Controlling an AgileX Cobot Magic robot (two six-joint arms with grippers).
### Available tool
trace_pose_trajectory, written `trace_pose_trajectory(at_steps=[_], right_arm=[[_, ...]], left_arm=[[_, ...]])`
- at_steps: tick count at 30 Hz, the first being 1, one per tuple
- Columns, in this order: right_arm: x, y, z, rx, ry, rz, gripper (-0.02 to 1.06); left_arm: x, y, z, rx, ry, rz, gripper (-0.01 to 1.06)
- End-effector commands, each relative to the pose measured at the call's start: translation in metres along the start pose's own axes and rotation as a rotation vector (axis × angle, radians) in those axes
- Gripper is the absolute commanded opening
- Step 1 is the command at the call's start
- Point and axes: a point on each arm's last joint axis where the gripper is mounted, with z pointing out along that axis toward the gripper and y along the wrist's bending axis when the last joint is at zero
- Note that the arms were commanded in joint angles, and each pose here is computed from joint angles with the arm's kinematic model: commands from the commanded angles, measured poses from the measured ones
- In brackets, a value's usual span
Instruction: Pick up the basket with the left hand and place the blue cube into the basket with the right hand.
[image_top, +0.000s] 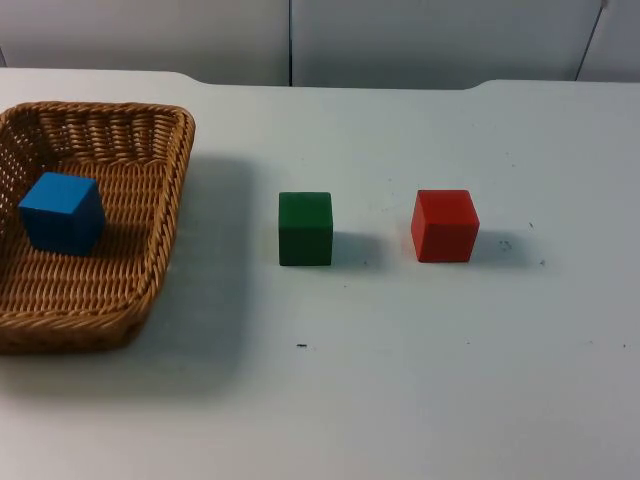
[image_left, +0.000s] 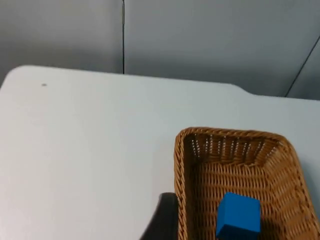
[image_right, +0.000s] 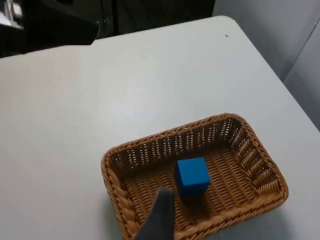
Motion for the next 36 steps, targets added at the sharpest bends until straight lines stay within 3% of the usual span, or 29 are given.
trace_pose_trajectory(at_steps=[1, 8, 13, 21, 26, 29, 32, 36], right_arm=[[-0.004, 0.007, -0.025, -0.01, -0.026, -0.019, 0.79], [0.022, 0.02, -0.045, 0.059, -0.093, -0.035, 0.79], [0.072, 0.037, -0.054, 0.144, -0.176, 0.008, 0.79], [0.139, 0.065, -0.063, 0.152, -0.14, 0.056, 0.79], [0.168, 0.079, -0.074, 0.155, -0.132, 0.064, 0.79], [0.182, 0.087, -0.079, 0.149, -0.124, 0.078, 0.79], [0.202, 0.099, -0.091, 0.15, -0.137, 0.081, 0.79], [0.211, 0.106, -0.102, 0.154, -0.161, 0.093, 0.79]], left_arm=[[0.001, -0.013, -0.032, -0.001, -0.053, 0.032, 0.77], [0.016, -0.026, -0.069, -0.023, -0.057, 0.046, 0.77], [0.027, -0.036, -0.09, 0.015, -0.069, 0.055, 0.77], [0.039, -0.047, -0.117, 0.106, -0.126, 0.144, 0.77], [0.055, -0.046, -0.124, 0.112, -0.136, 0.192, 0.77], [0.073, -0.043, -0.12, 0.101, -0.104, 0.152, 0.77], [0.107, -0.042, -0.121, 0.098, -0.104, 0.102, 0.77], [0.125, -0.037, -0.13, 0.04, -0.094, 0.057, 0.77]])
